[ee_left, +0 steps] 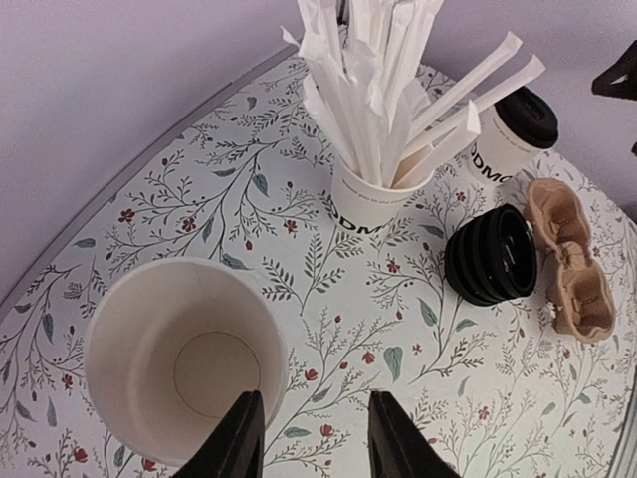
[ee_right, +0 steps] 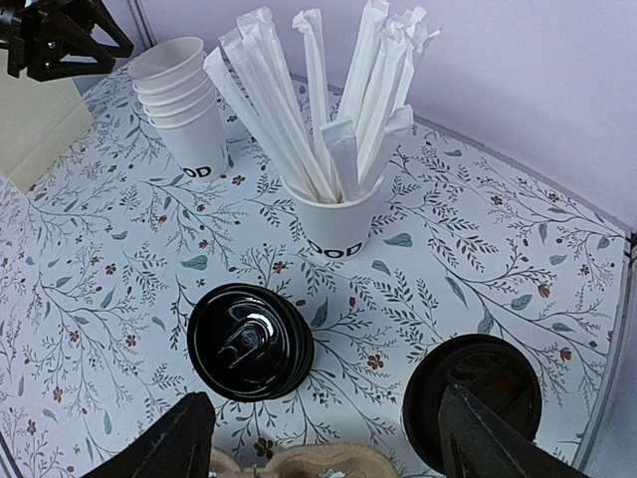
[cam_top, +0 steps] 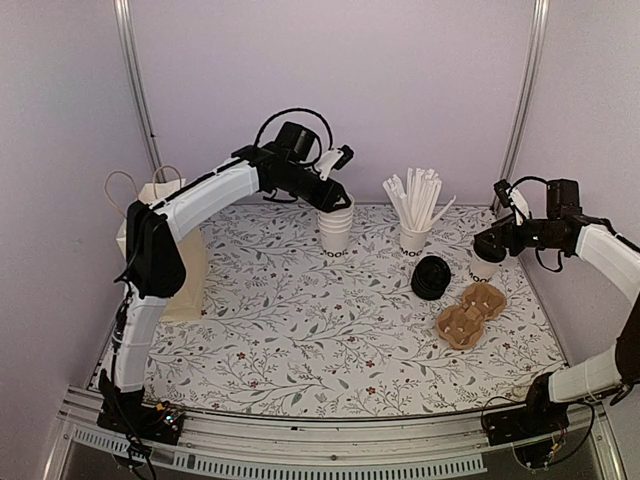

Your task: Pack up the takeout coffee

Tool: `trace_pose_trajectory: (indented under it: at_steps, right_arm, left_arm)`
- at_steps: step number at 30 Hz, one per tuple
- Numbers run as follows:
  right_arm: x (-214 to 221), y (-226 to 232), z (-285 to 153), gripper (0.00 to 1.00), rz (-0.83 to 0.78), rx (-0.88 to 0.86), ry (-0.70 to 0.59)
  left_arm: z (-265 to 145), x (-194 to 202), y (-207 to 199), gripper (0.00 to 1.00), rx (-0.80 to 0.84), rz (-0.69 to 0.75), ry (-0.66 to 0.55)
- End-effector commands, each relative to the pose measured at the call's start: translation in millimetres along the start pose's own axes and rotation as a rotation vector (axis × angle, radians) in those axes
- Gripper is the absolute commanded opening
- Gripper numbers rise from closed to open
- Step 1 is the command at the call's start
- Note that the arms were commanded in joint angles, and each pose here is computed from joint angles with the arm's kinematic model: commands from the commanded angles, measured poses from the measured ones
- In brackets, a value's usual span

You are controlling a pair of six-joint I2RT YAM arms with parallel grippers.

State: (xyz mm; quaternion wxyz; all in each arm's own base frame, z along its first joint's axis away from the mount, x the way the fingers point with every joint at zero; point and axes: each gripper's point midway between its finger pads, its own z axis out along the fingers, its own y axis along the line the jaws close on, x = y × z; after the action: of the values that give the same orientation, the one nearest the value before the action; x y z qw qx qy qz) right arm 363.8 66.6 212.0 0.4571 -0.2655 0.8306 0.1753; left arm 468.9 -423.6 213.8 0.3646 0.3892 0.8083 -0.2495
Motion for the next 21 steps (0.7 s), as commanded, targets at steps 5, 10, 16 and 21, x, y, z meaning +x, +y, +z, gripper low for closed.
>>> trace_pose_trajectory:
  at_steps: [5, 10, 16, 21]
  right_arm:
    - [2.5, 2.6, 2.1, 0.8, -0.019, -0.026, -0.007]
    - [5.0, 5.2, 3.5, 0.8, -0.014, -0.044, -0.003]
    - [7.6, 6.1, 6.0, 0.8, -0.006, -0.058, 0.003]
    - [10.8, 5.0, 8.6, 0.8, 0.002, -0.061, 0.014]
  left_arm:
    - [27.1, 10.2, -0.7, 0.38, -0.073, 0.121, 0.027]
    - [32.0, 4.9, 6.6, 0.38, -0.106, 0.149, -0.001]
    - [32.7, 4.1, 8.5, 0.34, -0.118, 0.165, -0.005]
    - [36.1, 7.4, 14.2, 0.32, -0.131, 0.163, -0.001]
